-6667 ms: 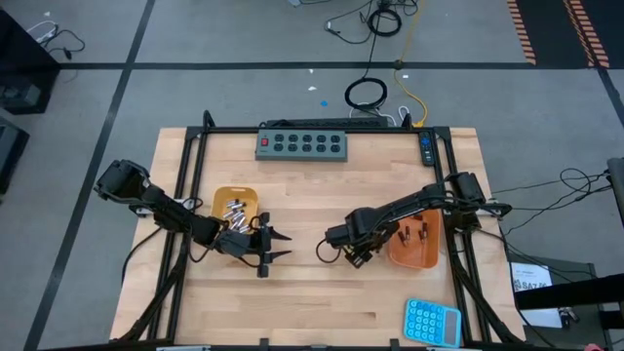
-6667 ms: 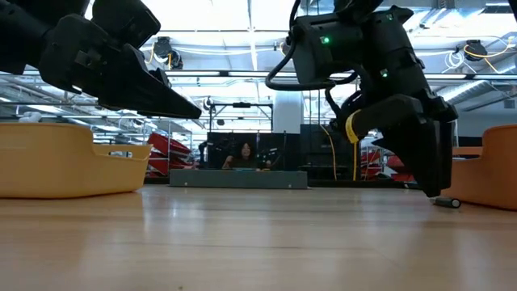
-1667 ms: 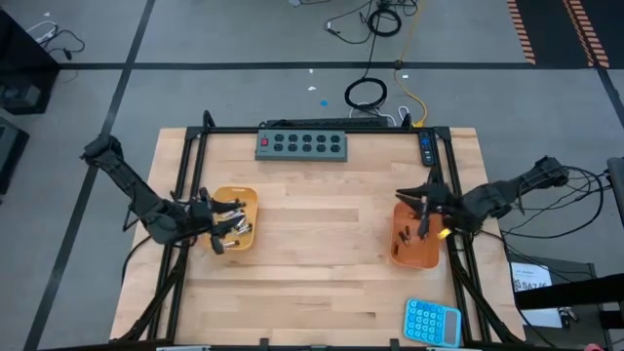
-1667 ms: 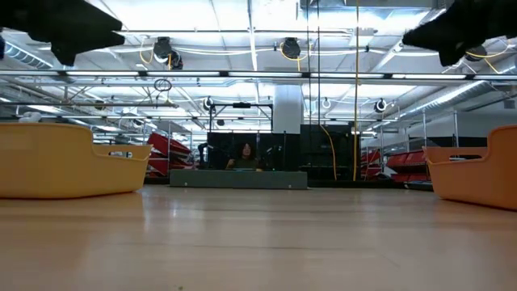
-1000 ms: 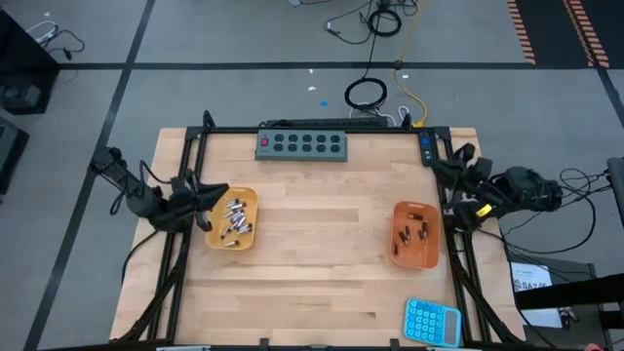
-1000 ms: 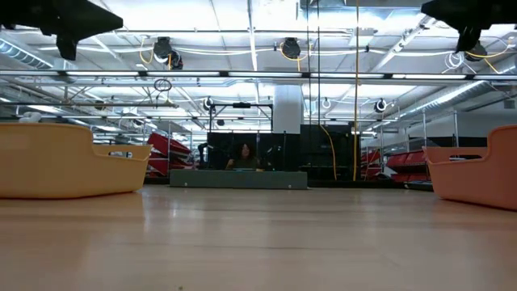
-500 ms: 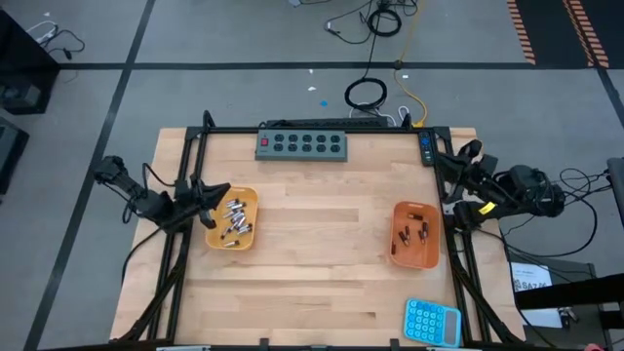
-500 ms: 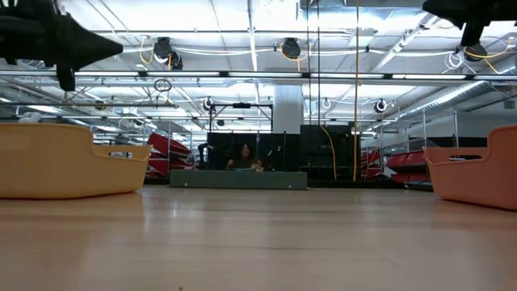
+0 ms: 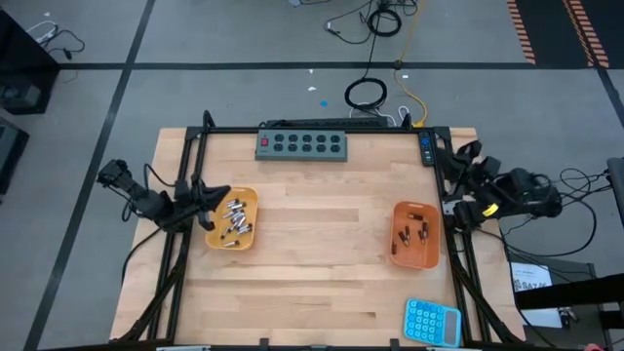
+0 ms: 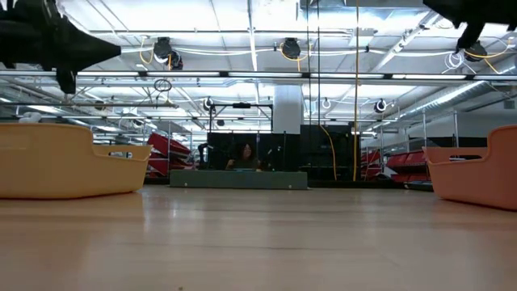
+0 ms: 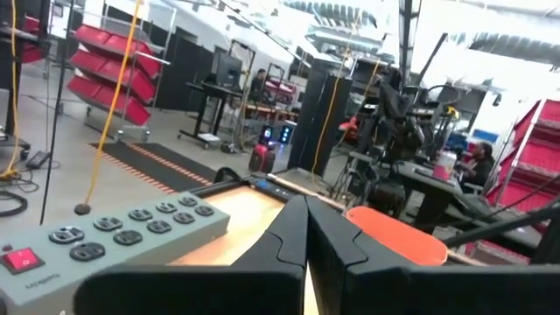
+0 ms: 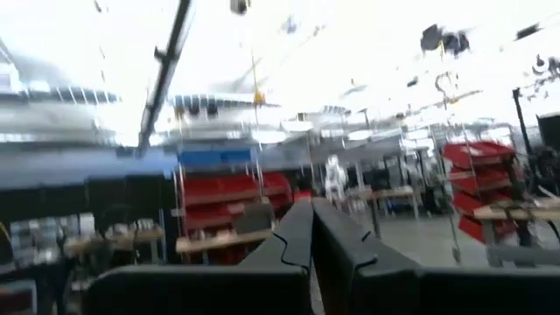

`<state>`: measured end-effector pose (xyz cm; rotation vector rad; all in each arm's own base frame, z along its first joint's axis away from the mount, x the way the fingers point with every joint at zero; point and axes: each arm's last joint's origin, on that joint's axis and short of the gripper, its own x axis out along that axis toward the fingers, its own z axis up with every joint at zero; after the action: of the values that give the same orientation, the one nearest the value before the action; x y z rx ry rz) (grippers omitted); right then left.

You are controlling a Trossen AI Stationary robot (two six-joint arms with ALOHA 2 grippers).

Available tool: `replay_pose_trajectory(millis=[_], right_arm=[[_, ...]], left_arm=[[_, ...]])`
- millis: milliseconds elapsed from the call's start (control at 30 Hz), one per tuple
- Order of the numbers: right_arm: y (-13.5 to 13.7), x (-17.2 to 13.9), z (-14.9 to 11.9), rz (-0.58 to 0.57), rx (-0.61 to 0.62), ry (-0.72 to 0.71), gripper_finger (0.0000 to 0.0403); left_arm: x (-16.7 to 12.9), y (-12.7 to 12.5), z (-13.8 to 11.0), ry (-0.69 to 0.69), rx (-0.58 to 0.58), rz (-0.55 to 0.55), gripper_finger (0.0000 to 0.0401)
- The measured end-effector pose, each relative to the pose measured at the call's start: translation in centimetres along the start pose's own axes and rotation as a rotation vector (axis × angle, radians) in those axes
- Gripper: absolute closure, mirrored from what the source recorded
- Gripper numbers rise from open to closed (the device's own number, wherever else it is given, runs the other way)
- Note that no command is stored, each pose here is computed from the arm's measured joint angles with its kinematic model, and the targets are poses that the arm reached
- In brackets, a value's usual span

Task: Sort batteries
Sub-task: Return to Home Position

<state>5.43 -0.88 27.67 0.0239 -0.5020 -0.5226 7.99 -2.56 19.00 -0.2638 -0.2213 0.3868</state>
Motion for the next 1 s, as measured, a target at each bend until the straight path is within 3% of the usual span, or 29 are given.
replay_pose_trajectory(millis=[133, 300, 467, 633, 767, 1000], right_arm=[[0.3, -0.6, -3.2, -0.002, -0.002, -0.070, 0.0403], [0.3, -1.2, -4.9, -0.001, -0.015, -0.115, 0.0403], [0.5, -1.2, -5.1, 0.052, -0.086, -0.115, 0.0403], [0.7, -1.2, -5.0, 0.116, -0.292, -0.162, 0.0403], [0.4, -1.1, -4.8, 0.099, -0.378, -0.203, 0.0403], [-0.5, -0.7, -4.7, 0.020, -0.426, -0.224, 0.0403]], left_arm=[[0.0, 0.0, -0.1, 0.006, 0.010, 0.000, 0.0395], [0.0, -0.1, 0.0, 0.002, 0.077, -0.019, 0.0395], [0.0, -0.2, 0.0, 0.002, 0.129, -0.068, 0.0395], [-0.1, -0.3, 0.0, -0.001, 0.194, -0.084, 0.0395], [0.0, -0.2, 0.5, -0.038, 0.233, -0.066, 0.0395], [0.3, 0.2, 1.4, -0.125, 0.299, -0.019, 0.0395]])
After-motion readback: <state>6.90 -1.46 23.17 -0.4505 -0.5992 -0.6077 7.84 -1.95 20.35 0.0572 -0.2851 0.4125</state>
